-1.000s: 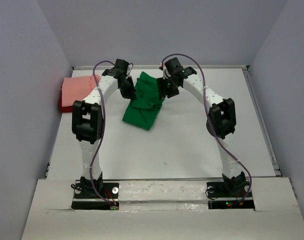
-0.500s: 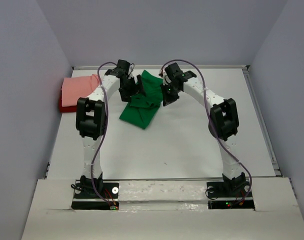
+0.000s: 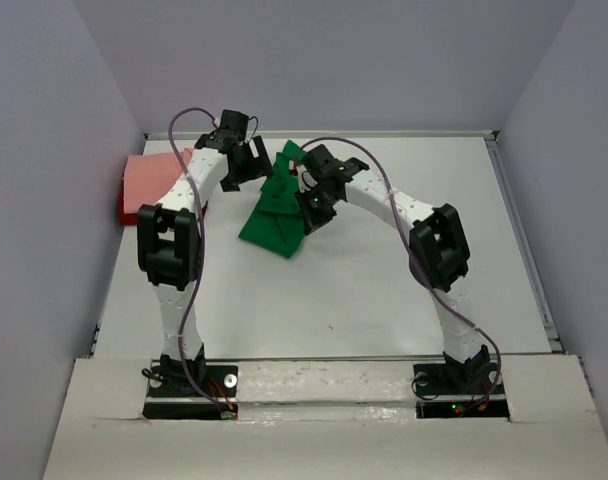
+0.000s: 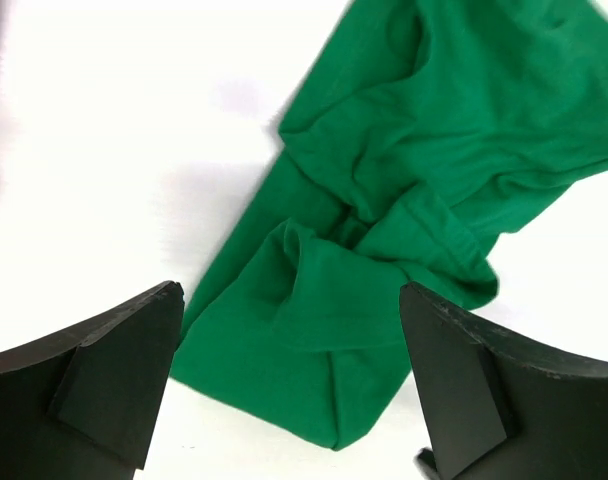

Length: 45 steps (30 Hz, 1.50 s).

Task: Fold and stack the t-shirts
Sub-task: Fold the tshirt

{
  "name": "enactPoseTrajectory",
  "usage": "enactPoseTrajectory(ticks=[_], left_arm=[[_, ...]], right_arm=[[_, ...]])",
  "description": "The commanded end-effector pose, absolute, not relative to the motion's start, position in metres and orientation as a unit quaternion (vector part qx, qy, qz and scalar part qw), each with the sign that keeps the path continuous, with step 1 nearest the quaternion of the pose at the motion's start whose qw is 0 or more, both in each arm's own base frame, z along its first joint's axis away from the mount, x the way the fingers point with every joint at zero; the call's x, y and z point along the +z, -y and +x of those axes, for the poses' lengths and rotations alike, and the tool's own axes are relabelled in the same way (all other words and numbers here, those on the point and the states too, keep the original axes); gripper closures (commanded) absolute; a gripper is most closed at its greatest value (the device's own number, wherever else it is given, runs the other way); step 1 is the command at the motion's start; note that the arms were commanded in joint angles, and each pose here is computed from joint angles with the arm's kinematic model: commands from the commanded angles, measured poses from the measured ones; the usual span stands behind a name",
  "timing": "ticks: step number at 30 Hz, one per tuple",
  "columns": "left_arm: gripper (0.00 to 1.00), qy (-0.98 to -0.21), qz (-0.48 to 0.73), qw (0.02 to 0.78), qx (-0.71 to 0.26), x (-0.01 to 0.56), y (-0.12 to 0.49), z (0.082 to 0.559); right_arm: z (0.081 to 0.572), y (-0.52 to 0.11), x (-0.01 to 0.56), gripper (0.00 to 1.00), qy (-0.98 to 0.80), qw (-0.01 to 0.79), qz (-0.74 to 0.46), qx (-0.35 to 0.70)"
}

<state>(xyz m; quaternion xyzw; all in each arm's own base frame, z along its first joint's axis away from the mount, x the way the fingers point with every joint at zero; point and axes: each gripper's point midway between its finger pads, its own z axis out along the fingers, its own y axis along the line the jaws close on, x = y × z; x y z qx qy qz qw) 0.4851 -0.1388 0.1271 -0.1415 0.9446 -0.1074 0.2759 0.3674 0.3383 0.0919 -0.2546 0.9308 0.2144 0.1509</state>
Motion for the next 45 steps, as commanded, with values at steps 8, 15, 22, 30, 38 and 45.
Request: enactPoseTrajectory(ticks=[8, 15, 22, 30, 38, 45], left_arm=[[0.01, -0.922, -0.151, 0.345, -0.090, 0.188, 0.118, 0.481], [0.01, -0.922, -0.142, 0.344, -0.107, 0.189, 0.121, 0.468], [0.01, -0.923, -0.133, 0.339, -0.126, 0.193, 0.126, 0.459], [0.01, -0.914, -0.121, 0.360, -0.144, 0.226, 0.127, 0.450], [0.01, -0.905, -0.108, 0.371, -0.178, 0.259, 0.133, 0.429], [0.01, -0.912, -0.102, 0.357, -0.177, 0.244, 0.129, 0.404]], right_arm=[[0.395, -0.383, 0.092, 1.00, -0.943, 0.149, -0.222, 0.197], [0.390, -0.387, 0.060, 1.00, -0.946, 0.119, -0.223, 0.203], [0.374, -0.387, 0.036, 1.00, -0.949, 0.077, -0.219, 0.214], [0.337, -0.351, 0.004, 1.00, -0.973, 0.045, -0.160, 0.158], [0.295, -0.306, -0.002, 1.00, -0.988, 0.043, -0.099, 0.110], [0.262, -0.265, 0.013, 1.00, -0.993, 0.056, -0.061, 0.080]])
